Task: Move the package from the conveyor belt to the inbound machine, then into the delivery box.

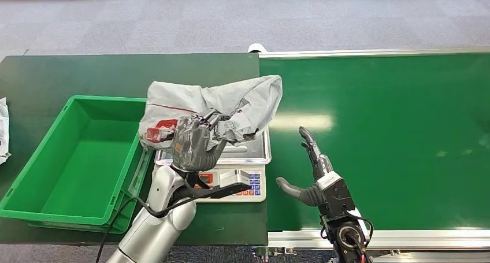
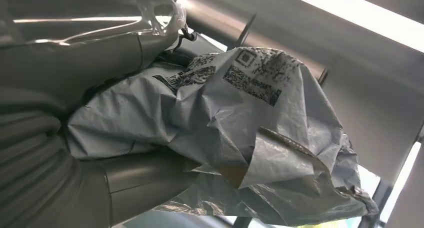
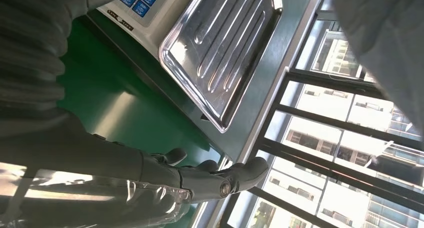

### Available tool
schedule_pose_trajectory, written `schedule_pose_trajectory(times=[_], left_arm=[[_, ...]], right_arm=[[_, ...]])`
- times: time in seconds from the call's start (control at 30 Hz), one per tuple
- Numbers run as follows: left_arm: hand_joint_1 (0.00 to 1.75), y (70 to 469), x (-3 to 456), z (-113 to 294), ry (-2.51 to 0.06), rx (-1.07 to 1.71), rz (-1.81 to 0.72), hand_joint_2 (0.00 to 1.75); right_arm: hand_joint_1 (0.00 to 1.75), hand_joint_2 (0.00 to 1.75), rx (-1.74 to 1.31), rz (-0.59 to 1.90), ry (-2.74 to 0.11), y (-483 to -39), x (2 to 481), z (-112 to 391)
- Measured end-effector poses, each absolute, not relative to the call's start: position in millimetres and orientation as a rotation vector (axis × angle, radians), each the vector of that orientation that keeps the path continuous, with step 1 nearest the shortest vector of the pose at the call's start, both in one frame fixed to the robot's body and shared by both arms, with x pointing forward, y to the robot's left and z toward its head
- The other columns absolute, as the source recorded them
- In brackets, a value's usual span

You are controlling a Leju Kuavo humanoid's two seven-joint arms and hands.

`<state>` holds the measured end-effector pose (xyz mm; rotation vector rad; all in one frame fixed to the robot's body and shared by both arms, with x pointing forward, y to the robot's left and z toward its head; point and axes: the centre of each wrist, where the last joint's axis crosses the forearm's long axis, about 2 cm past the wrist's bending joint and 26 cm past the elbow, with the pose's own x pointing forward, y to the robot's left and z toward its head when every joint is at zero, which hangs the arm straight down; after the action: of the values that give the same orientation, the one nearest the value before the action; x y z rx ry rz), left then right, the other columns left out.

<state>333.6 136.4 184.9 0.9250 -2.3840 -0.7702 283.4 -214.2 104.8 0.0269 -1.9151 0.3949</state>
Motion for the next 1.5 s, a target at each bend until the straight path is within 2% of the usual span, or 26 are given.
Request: schedule_pose_trajectory(times=[0.13,0.3,0.57,0.8,0.87,0.93,1.0,1.5], left_arm=[[1.75,157,333,188,-2.407,1.057,-0.759,1.75],[1.75,201,334,186,-2.332,1.184,-0.615,1.75],[1.75,277,324,155,-1.969,1.267,-0.175,1.75],[1.75,312,311,134,-1.777,1.329,-0.085,1.75],[1.21,317,309,132,-1.760,1.337,-0.070,1.75],[0.34,320,307,130,-1.759,1.343,-0.064,1.75],[0.00,323,303,128,-1.781,1.352,-0.061,1.75],[0.00,325,282,137,-1.999,1.383,0.144,1.75]], right_arm=[[0.00,1.75,0.019,0.387,-1.916,-216,282,103],[0.00,1.75,0.002,0.383,-1.902,-220,277,98],[0.00,1.75,-0.034,0.373,-1.893,-224,271,94],[0.00,1.75,-0.047,0.380,-1.881,-225,268,91],[0.00,1.75,-0.048,0.384,-1.880,-224,268,91],[0.00,1.75,-0.049,0.388,-1.881,-224,268,91],[0.00,1.75,-0.050,0.390,-1.883,-223,268,91],[0.00,1.75,-0.039,0.397,-1.893,-221,271,94]])
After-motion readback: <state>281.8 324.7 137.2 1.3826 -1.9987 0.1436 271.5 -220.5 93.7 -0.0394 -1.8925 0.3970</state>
